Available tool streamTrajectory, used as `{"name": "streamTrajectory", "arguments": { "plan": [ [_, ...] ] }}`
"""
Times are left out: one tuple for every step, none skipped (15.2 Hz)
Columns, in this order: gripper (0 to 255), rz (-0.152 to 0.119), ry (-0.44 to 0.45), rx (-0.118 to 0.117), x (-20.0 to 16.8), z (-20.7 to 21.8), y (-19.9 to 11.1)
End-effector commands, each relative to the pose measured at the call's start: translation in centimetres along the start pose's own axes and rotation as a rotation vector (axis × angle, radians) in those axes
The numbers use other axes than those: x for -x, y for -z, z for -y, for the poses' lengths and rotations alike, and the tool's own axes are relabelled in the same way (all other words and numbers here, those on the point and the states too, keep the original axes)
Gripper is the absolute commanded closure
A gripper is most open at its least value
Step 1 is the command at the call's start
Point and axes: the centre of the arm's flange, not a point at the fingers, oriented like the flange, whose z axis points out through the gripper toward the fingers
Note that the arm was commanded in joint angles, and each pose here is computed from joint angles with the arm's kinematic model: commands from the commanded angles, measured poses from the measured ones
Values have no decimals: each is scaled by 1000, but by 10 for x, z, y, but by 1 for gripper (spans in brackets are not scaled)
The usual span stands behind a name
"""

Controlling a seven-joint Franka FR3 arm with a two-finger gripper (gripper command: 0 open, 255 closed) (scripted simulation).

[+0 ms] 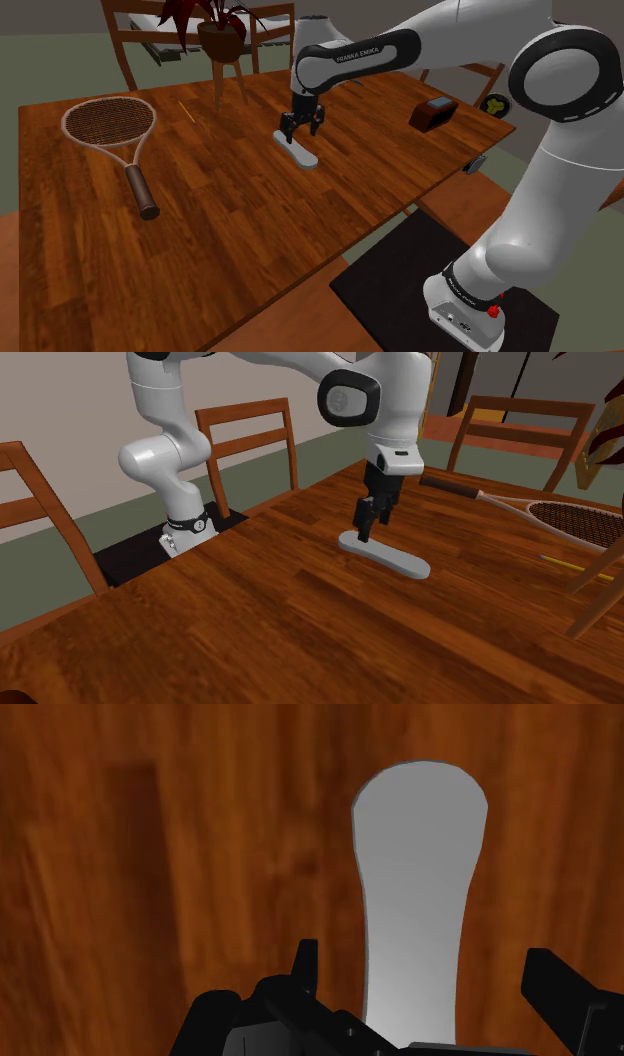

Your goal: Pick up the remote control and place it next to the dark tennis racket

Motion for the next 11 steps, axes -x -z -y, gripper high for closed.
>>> {"name": "streamTrajectory", "arguments": {
  "plan": [
    [0,-11,-2,6,-20,9,-10],
    [0,-11,-2,6,-20,9,-16],
    [0,-11,-2,6,-20,9,-21],
    [0,-11,-2,6,-20,9,-26],
    [0,-11,-2,6,-20,9,-32],
    [0,-11,-2,6,-20,9,-37],
    [0,-11,-2,6,-20,9,-42],
    [0,-11,-2,6,-20,9,-47],
    [0,-11,-2,6,-20,9,-50],
    [0,-11,-2,6,-20,9,-50],
    [0,-11,-2,6,-20,9,-50]
  ]
}}
